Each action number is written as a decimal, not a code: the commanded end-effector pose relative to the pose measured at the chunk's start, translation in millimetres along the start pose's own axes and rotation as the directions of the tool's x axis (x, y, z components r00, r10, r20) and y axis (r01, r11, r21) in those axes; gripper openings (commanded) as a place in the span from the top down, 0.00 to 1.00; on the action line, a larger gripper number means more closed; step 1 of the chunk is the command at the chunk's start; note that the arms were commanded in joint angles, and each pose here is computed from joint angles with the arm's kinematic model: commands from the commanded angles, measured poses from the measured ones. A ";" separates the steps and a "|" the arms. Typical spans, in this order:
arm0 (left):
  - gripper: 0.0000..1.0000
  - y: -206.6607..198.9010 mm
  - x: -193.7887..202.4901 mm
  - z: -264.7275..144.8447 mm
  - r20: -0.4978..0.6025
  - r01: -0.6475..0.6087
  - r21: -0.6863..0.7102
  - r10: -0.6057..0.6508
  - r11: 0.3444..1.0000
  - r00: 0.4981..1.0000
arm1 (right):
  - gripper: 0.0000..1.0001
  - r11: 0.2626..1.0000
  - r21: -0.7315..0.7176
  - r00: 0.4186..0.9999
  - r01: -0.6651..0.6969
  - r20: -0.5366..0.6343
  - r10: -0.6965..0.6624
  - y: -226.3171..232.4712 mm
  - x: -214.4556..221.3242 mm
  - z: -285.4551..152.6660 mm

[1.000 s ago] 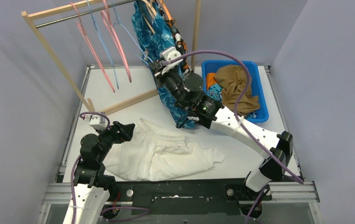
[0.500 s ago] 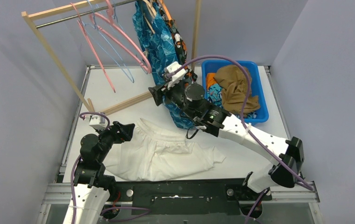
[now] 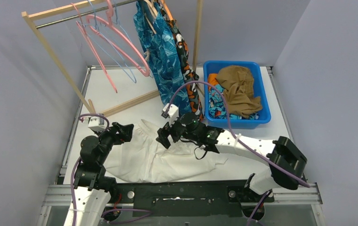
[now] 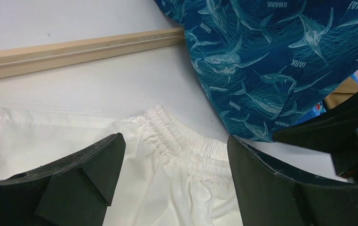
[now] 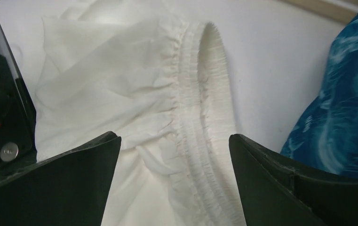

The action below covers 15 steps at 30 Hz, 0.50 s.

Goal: Remove the shorts from the hanger
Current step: Place the hanger on the clothes rod.

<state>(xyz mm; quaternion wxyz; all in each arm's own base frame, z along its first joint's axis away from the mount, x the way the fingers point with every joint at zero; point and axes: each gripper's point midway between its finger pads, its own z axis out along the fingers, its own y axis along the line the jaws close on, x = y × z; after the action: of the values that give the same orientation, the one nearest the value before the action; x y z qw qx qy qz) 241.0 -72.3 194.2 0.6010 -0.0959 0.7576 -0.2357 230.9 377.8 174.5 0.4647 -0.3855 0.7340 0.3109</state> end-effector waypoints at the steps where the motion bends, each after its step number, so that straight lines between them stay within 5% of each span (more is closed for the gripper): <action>1: 0.20 -8.9 -33.3 -6.2 0.094 -0.026 0.001 0.025 1.000 0.995 | 0.10 0.998 -0.063 0.998 -0.016 -0.063 0.012 18.5 16.1 15.3; 4: 0.20 -8.5 -33.2 -5.9 0.092 -0.025 -0.001 0.025 1.000 0.995 | 0.01 0.998 0.060 0.989 -0.029 -0.144 0.037 -2.2 42.5 28.5; 8: 0.20 -6.7 -31.7 -4.9 0.086 -0.024 -0.010 0.024 1.000 0.996 | 0.02 0.981 0.195 0.960 -0.026 -0.269 0.079 -23.9 63.8 33.8; 15: 0.20 -7.1 -30.1 -3.5 0.076 -0.020 -0.006 0.021 1.000 0.997 | 0.02 0.982 0.190 0.928 0.003 -0.367 0.069 -27.1 91.2 42.5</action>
<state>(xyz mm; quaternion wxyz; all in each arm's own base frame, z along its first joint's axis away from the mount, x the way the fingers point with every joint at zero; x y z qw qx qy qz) 241.6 -67.5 193.9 0.6010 -0.1052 0.7598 -0.2244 238.2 369.0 64.2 0.3380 -0.3869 0.8393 0.1779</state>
